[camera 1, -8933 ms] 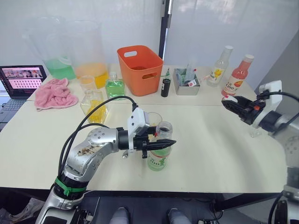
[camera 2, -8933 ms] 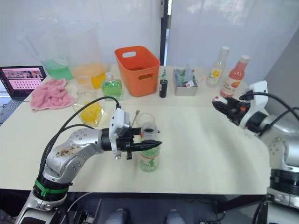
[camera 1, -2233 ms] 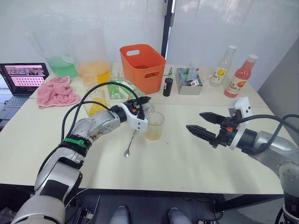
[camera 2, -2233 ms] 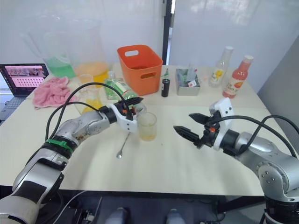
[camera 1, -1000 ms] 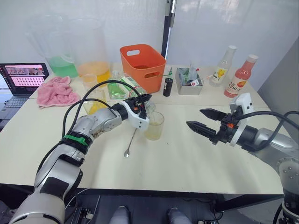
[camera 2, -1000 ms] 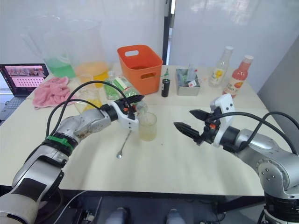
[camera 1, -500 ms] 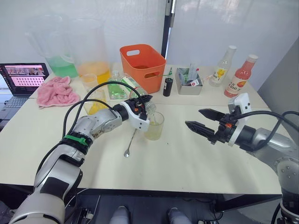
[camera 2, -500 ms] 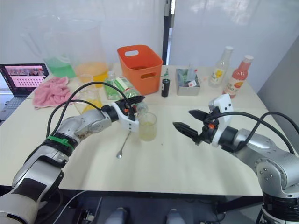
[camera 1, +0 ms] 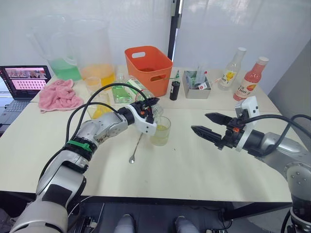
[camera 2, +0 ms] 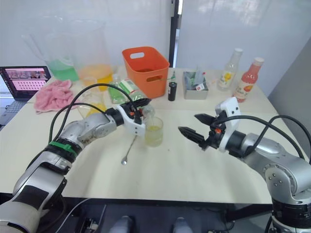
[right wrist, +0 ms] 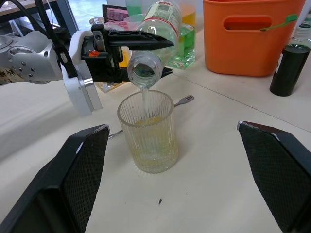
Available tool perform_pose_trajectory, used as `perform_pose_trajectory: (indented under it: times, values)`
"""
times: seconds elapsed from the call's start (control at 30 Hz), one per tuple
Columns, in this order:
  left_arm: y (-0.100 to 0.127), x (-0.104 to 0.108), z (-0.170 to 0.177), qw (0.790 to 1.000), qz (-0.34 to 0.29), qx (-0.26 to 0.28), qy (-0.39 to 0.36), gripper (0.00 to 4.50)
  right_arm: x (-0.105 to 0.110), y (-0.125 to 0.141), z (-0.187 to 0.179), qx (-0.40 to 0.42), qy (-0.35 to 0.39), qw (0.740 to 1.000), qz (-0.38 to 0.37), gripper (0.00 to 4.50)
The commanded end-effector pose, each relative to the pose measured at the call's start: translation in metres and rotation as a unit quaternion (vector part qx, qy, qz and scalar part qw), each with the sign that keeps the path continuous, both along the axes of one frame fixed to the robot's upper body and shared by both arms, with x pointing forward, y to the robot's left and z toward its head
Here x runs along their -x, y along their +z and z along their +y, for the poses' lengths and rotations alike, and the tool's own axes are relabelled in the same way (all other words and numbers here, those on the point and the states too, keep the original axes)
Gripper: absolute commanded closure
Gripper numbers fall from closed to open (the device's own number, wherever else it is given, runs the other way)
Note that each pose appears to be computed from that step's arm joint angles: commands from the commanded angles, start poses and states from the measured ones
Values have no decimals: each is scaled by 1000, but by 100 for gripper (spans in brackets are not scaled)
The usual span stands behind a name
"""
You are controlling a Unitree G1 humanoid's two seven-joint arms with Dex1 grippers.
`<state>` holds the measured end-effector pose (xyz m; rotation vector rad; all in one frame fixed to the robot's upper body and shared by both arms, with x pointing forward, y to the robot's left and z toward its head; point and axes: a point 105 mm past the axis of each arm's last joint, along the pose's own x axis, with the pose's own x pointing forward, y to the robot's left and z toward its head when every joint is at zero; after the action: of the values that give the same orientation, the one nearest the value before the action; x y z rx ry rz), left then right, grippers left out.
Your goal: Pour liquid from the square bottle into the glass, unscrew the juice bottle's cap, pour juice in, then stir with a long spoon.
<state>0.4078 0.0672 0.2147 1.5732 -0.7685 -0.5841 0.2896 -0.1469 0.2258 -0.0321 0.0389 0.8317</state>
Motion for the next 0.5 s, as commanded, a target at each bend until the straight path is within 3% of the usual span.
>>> perform_pose_trajectory:
  times: [0.03,0.27,0.5]
  values:
    - [24,2,2,997,19,70,-4,298,1,13,0,-4,1,1000,-29,4]
    - [35,11,2,987,70,146,-23,298,-2,14,1,-1,9,999,-31,4]
    - [55,14,15,946,171,274,-27,298,-4,16,3,1,23,999,-33,4]
